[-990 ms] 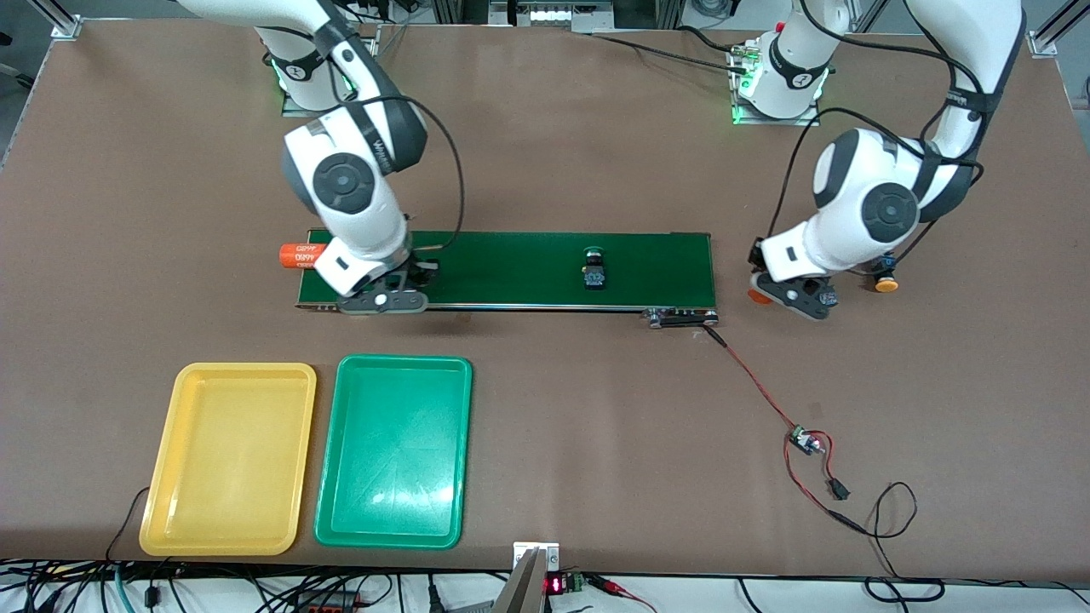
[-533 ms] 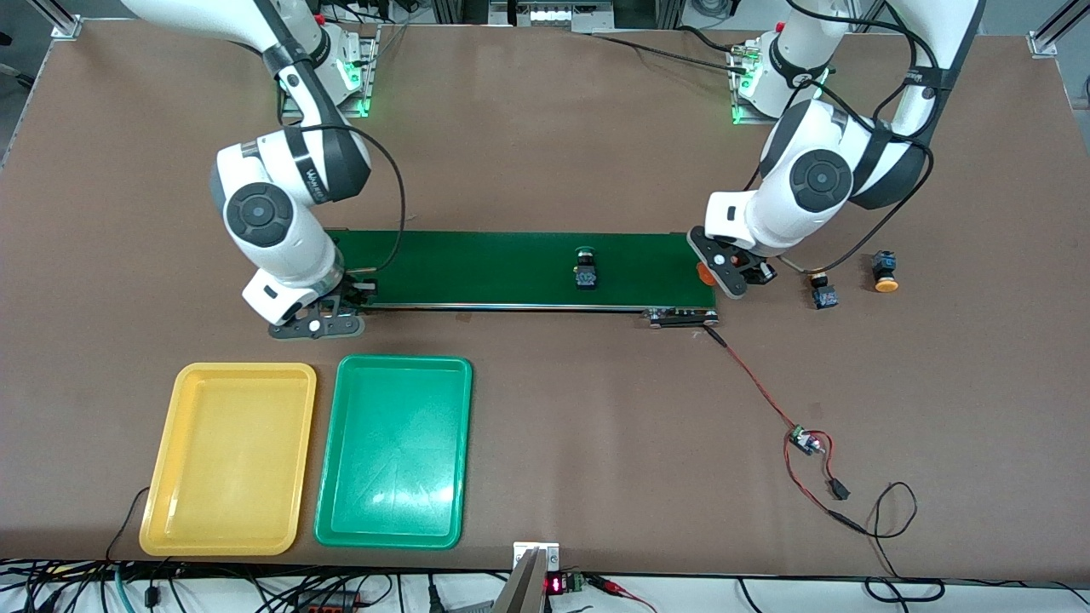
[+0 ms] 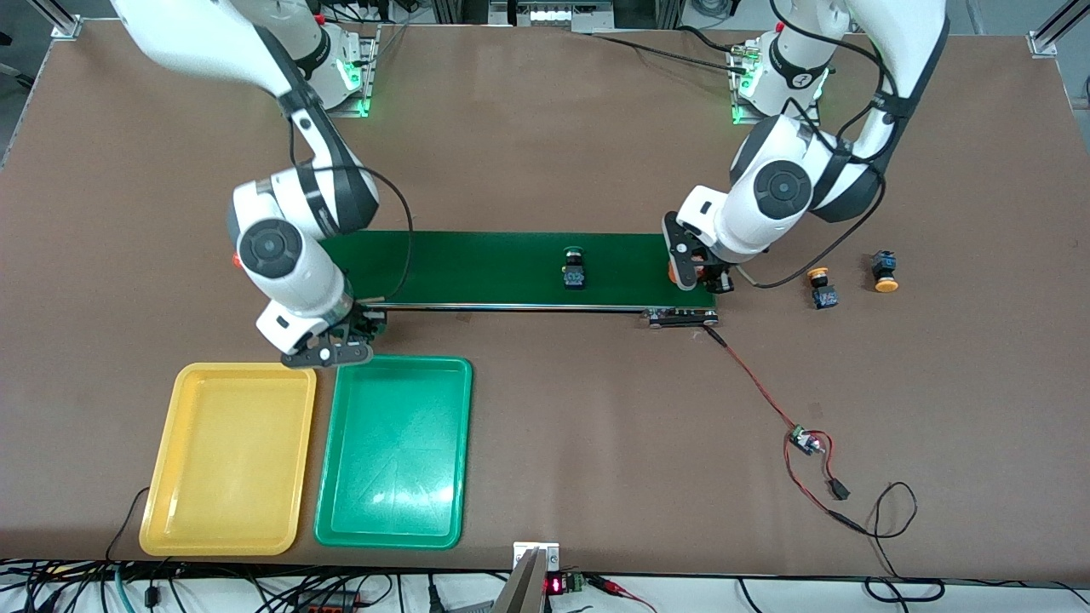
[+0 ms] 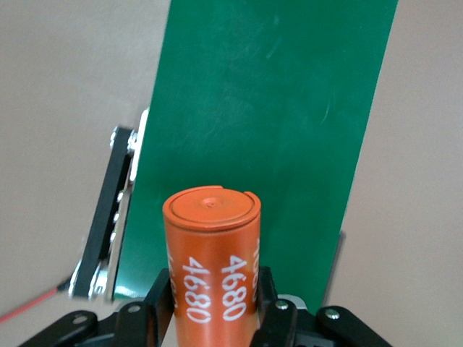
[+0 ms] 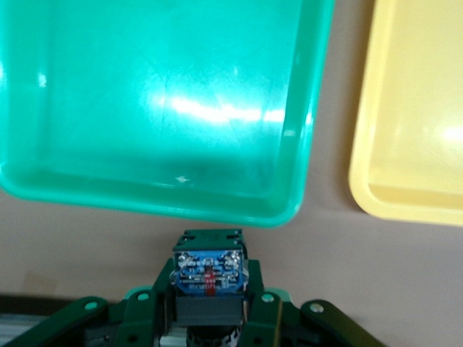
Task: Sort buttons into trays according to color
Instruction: 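Drop the button in the green tray with the right gripper while the left gripper moves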
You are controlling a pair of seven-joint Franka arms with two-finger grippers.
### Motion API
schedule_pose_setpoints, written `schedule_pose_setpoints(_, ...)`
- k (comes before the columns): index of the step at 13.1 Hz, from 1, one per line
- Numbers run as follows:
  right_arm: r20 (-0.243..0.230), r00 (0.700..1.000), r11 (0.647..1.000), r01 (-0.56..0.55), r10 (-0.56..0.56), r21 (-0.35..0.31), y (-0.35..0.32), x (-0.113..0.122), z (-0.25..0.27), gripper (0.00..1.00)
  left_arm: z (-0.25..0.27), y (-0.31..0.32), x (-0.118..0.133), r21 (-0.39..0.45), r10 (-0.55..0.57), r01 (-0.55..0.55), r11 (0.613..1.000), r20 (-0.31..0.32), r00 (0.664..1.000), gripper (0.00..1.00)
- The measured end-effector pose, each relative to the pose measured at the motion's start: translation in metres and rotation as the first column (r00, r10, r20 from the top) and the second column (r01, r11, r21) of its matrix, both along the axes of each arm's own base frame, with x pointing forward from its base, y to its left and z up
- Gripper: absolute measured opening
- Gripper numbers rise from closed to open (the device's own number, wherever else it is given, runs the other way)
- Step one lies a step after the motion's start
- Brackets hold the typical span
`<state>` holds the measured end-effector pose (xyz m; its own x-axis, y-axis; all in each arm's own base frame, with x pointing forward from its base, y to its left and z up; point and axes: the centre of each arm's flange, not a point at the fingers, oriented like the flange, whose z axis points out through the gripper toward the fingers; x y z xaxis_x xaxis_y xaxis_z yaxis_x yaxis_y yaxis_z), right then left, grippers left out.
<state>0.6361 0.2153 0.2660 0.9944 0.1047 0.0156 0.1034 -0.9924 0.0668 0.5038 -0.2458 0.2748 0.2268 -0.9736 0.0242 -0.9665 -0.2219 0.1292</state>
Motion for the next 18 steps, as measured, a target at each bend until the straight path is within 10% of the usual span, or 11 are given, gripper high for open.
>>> schedule_pose_setpoints(9, 0.043, 0.998, 0.998, 0.050, -0.051, 0.022, -0.004, 0.067, -0.060, 0.40, -0.020, -0.046, -0.023, -0.012, -0.098, 0.098, 0.995, -0.004, 0.995, 0.49)
schedule_pose_setpoints(13, 0.053, 0.997, 0.998, 0.050, -0.052, 0.031, -0.003, 0.072, -0.082, 0.41, -0.016, -0.045, -0.021, -0.010, -0.109, 0.109, 0.994, 0.008, 0.994, 0.83)
schedule_pose_setpoints(18, 0.038, 0.998, 0.998, 0.049, -0.050, 0.024, -0.001, 0.071, -0.081, 0.86, 0.061, -0.023, 0.009, -0.029, -0.049, 0.054, 0.998, 0.152, 0.987, 1.00)
